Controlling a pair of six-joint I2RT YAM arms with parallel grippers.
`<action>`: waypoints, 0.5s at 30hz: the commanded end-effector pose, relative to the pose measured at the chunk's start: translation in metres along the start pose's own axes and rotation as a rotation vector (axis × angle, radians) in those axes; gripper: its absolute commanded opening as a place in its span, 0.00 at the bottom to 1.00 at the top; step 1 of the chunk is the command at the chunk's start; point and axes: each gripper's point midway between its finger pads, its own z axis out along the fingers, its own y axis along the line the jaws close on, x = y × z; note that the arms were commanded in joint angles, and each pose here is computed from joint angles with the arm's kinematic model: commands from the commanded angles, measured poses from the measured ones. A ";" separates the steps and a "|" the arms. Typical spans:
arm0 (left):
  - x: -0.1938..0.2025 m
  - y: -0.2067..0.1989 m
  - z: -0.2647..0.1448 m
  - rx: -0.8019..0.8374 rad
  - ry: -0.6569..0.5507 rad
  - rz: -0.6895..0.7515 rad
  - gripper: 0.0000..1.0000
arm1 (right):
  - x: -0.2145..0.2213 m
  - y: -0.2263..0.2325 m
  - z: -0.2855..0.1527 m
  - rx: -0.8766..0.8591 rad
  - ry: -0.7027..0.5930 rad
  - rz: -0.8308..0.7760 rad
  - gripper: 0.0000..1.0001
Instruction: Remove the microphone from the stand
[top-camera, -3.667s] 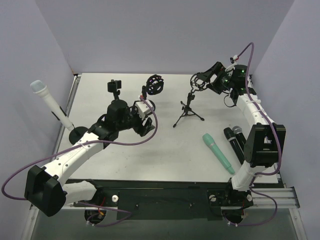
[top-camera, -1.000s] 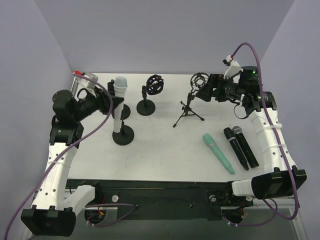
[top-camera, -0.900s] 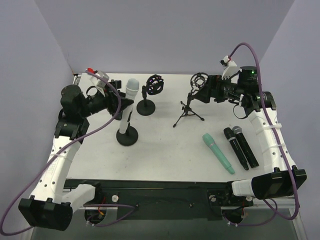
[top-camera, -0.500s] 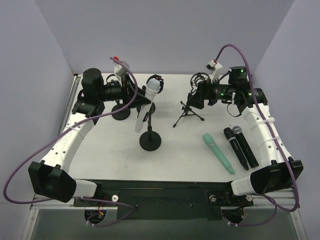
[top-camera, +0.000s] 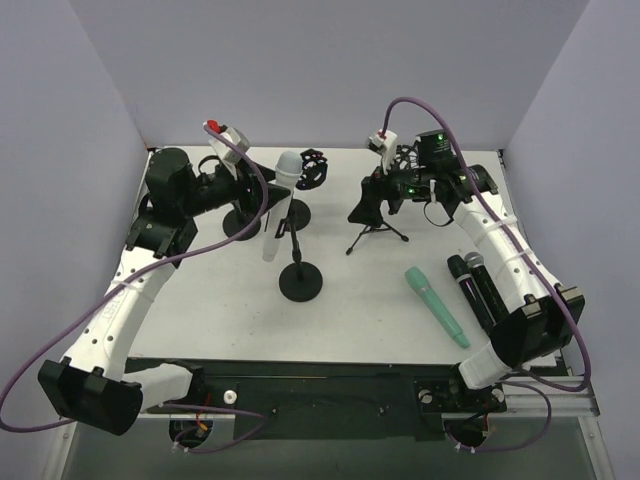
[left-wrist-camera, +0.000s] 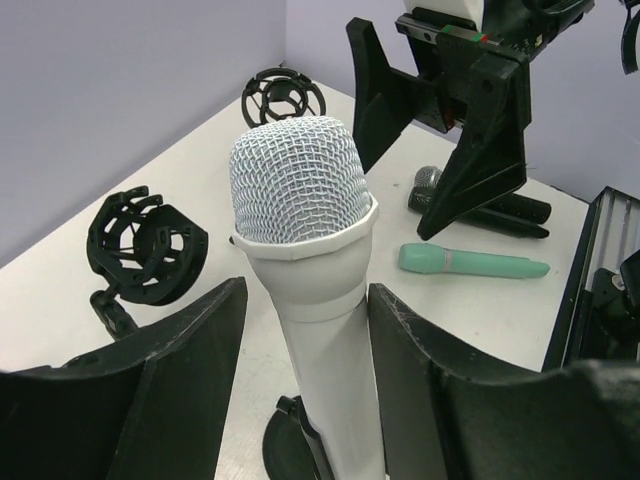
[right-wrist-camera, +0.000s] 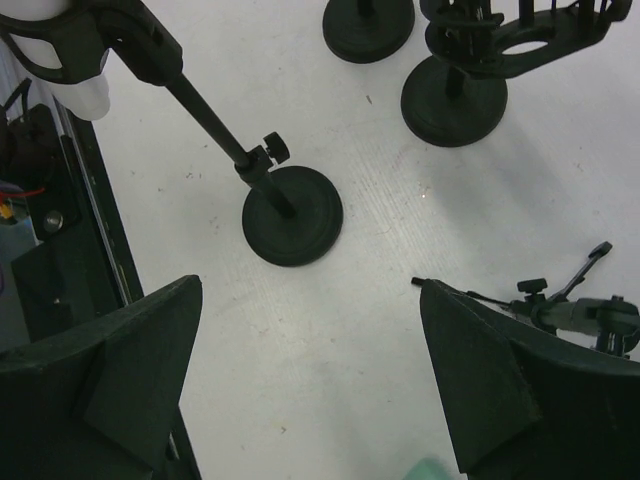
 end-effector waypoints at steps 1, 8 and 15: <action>0.001 0.002 0.003 -0.031 0.001 0.074 0.62 | -0.030 0.017 0.007 -0.080 -0.052 -0.217 0.85; 0.020 -0.005 0.019 -0.025 0.069 0.130 0.62 | -0.026 0.046 0.041 -0.217 -0.035 -0.286 0.85; 0.018 -0.014 0.022 0.034 0.067 0.196 0.31 | -0.041 0.058 0.068 -0.284 -0.106 -0.266 0.84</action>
